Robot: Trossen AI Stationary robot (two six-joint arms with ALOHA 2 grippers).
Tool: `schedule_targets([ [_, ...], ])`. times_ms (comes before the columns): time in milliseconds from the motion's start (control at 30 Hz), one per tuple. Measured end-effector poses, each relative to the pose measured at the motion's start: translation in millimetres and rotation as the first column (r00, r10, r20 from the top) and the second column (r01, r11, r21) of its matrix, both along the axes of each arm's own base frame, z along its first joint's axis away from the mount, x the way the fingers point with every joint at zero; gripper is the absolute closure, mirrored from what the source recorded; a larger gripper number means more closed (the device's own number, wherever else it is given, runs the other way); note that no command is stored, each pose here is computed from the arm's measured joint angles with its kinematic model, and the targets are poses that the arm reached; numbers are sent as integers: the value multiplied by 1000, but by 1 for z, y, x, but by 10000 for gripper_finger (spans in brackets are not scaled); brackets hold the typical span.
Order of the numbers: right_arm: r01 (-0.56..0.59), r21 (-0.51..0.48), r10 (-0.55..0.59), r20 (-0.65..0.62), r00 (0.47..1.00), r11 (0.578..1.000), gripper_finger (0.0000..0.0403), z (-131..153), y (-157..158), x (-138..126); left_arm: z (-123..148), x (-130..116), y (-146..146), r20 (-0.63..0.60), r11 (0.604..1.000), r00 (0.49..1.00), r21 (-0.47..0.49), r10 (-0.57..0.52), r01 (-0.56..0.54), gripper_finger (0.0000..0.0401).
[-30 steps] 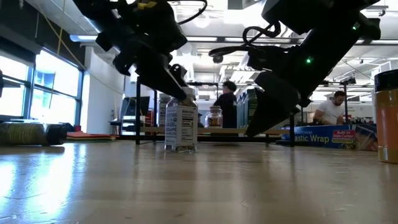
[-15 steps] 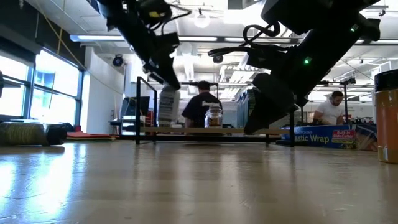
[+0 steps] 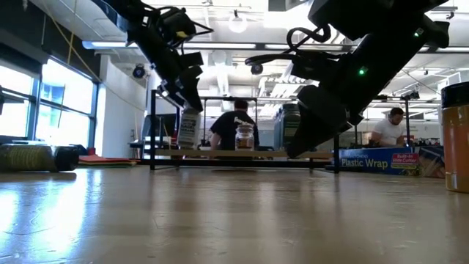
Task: Shelf spices
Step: Put the white seasoning bottle on the shelf aligned with the other white seasoning bottle
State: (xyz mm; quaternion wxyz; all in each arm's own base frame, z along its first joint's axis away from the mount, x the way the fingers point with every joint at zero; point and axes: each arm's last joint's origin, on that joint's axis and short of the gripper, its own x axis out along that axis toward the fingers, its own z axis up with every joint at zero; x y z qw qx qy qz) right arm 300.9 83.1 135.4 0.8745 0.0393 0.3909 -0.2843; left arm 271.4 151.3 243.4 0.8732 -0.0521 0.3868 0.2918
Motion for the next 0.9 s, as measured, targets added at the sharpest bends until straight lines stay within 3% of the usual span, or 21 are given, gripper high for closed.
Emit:
schedule_targets([
  [167,0,0,0,0,1000,1000,98,0,0,0,1,0,0,-4,999,1000,25,20,-20,134],
  [367,0,0,0,1,1000,1000,98,0,0,0,2,0,0,-13,1000,1000,29,10,-10,125],
  [633,2,-1,-2,6,1000,1000,98,0,0,0,36,6,-11,88,995,994,76,-67,60,135],
  [733,11,-18,-11,14,1000,1000,98,1,-1,1,27,15,-17,76,993,991,44,-110,107,155],
  [900,20,-35,-19,24,1000,999,98,2,-4,3,0,30,-17,-52,994,996,75,-74,78,204],
])
